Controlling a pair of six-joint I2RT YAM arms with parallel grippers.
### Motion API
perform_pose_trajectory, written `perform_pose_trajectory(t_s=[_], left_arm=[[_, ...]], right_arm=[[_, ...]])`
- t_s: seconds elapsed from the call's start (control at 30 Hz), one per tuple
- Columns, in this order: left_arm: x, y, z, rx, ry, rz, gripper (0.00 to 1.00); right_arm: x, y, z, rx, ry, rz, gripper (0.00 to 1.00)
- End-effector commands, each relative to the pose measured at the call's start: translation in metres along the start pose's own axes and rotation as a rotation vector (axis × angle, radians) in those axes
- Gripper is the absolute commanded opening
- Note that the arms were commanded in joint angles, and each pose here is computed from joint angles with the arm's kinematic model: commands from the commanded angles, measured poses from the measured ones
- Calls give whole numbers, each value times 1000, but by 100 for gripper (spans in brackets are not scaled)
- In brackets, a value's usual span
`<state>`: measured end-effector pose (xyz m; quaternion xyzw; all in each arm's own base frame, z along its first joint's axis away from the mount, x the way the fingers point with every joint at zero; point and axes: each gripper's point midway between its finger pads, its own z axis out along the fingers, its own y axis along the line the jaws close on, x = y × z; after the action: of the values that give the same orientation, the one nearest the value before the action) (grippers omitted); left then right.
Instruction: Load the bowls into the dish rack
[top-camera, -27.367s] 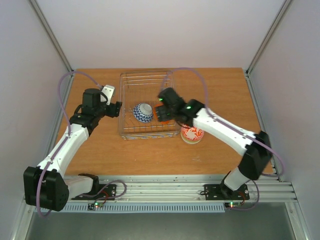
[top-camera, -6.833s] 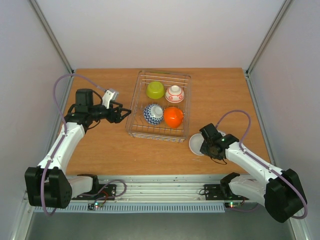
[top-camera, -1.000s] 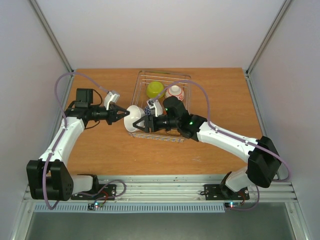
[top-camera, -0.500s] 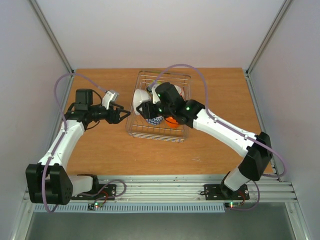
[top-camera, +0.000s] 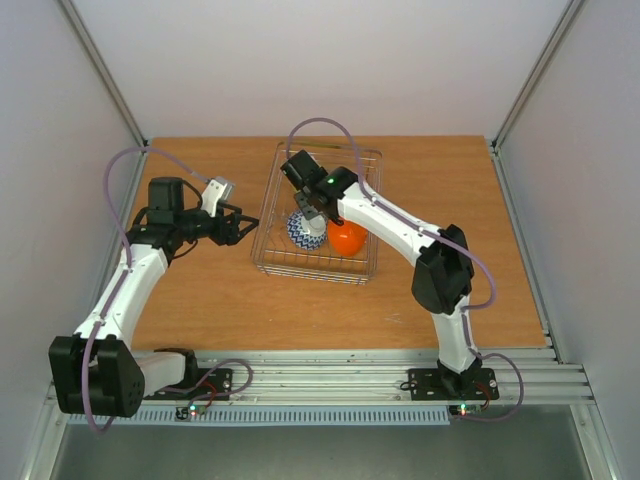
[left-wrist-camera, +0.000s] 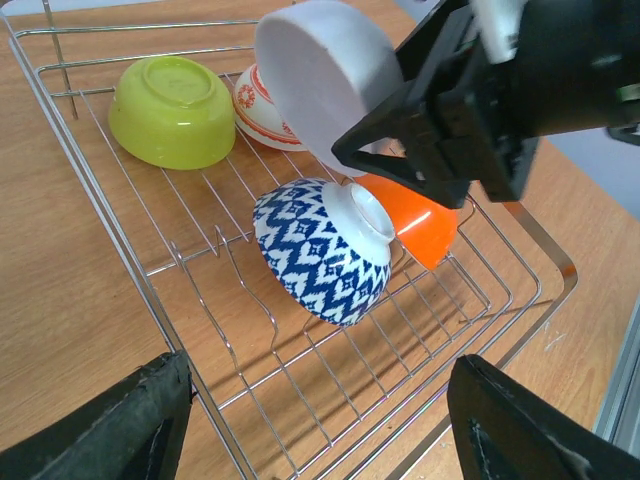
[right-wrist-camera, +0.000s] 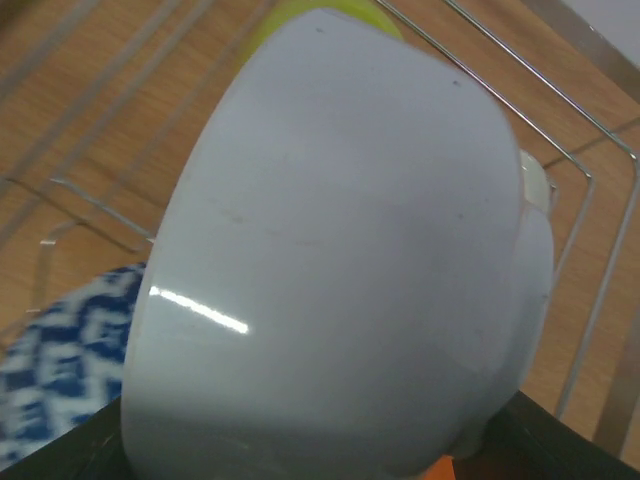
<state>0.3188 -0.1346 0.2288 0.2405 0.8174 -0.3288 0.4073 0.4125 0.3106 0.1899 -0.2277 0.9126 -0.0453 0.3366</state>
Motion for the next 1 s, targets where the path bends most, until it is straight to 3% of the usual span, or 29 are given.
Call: perform_pose_trajectory(t_s=[0.0,0.57,0.97], left_arm=[[-8,1,0,0,-33,23,71],[-7,1,0,-2,-30,28,72],[-7,3,0,-15,-29,31,72]], right_arm=[[-8,-30,5,139,3,-72,1],[2,-33,80,192,139,-184,1],[-6,-17,107,101,169,-175,1]])
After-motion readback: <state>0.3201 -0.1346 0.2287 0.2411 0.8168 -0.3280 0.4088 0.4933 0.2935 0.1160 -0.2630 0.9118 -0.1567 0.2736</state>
